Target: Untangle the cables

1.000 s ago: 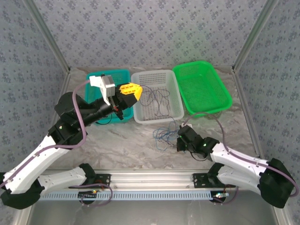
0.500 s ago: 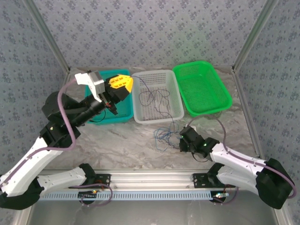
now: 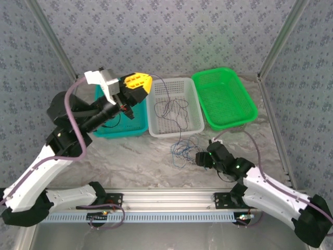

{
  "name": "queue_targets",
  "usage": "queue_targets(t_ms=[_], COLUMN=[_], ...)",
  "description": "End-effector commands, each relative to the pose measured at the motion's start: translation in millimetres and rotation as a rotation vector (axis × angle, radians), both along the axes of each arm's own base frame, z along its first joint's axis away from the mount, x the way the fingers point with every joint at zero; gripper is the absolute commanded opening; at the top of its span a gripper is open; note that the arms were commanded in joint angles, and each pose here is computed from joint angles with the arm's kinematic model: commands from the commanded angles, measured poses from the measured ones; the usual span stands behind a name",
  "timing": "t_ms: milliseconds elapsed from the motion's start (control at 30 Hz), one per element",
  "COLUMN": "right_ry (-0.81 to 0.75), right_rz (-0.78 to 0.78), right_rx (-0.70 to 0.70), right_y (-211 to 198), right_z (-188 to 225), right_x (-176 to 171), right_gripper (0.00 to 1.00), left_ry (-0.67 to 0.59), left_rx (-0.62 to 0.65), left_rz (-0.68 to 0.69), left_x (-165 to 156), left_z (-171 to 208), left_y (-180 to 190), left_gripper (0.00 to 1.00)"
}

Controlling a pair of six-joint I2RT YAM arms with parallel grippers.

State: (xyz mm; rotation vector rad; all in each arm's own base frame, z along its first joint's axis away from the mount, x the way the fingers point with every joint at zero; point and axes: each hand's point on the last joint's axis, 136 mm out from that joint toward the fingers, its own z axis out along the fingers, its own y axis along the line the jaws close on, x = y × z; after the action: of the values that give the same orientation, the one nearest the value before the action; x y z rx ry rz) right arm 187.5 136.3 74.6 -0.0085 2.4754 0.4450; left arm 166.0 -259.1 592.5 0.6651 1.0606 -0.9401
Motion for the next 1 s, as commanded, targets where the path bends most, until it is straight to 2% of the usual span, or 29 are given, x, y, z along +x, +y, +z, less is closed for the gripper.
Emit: queue_targets(t_ms=[0, 167, 400, 533, 733, 967], right_ry=[0.006, -0.001, -0.167, -0.257, -0.391, -0.498], right_rz=[0.028, 0.084, 0.148, 0.193, 0.338, 0.448], right_rx=[-0.016, 0.043, 0.067, 0.020, -0.136, -0.233], right_y=[-7.0, 0.9, 9.4, 15.5, 36.6, 67.2], right_z=[1.3, 9.7, 48.0, 75.5, 102.2, 111.9], right_x=[-10.7, -18.9, -7.8, 3.0, 12.3, 30.6], right_gripper=[0.80, 0.86, 0.87, 0.87, 0.88, 0.97], left_ry=[-0.034, -0.033, -0.025, -0.018, -0.015, -0.006], left_rx=[-0.046, -0.050, -0.045, -0.048, -0.049, -0.060], left_rz=[-0.021, -0.006, -0.007, -0.019, -0.017, -0.017], left_x=[-6.9, -1.9, 1.7, 1.6, 3.0, 2.5], left_z=[13.7, 12.9, 11.7, 10.4, 10.3, 11.3], left_y=[5.3, 3.0, -1.2, -3.2, -3.8, -1.7], left_gripper=[0.00, 0.00, 0.00, 0.00, 0.00, 0.00])
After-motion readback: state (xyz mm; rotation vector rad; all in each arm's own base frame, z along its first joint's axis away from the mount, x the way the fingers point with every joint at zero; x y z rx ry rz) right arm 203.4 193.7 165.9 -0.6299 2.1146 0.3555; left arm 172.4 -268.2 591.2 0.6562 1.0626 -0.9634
